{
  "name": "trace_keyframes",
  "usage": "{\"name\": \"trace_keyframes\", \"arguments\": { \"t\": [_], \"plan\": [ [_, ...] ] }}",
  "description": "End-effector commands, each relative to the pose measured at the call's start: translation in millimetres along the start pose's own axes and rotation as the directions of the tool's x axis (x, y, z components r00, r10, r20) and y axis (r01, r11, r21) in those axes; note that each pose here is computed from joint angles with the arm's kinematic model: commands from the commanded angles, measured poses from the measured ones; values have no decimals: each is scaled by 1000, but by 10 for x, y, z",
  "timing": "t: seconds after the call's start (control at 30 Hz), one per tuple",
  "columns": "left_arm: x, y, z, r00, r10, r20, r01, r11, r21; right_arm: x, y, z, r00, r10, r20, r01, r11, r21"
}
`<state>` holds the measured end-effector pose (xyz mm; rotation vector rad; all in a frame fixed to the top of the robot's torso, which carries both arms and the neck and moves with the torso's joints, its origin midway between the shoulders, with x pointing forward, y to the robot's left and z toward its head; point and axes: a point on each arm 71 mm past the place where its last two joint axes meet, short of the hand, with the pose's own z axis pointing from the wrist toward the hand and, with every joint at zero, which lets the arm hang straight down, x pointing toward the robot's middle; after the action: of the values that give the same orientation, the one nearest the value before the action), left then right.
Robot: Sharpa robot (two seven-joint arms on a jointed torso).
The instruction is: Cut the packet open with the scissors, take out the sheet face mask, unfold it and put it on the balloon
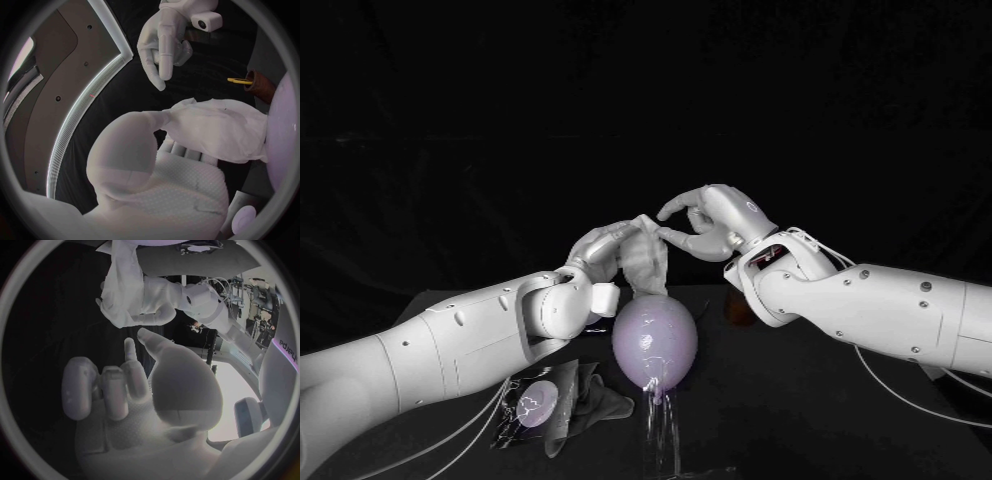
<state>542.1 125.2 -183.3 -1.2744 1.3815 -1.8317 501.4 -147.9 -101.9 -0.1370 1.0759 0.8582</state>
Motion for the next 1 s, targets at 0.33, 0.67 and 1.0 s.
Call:
{"name": "trace_keyframes", "arguments": {
  "t": [0.33,0.67,1.0],
  "plan": [
    [-11,-7,9,999,18,51,-18,1000,2,126,187,11,984,-161,70,162,987,-12],
    [2,-9,5,999,17,45,-18,1000,6,270,215,56,979,-199,39,199,980,-3],
    [16,-10,4,999,17,39,-17,1000,10,362,191,71,972,-236,12,236,972,12]
  ]
}}
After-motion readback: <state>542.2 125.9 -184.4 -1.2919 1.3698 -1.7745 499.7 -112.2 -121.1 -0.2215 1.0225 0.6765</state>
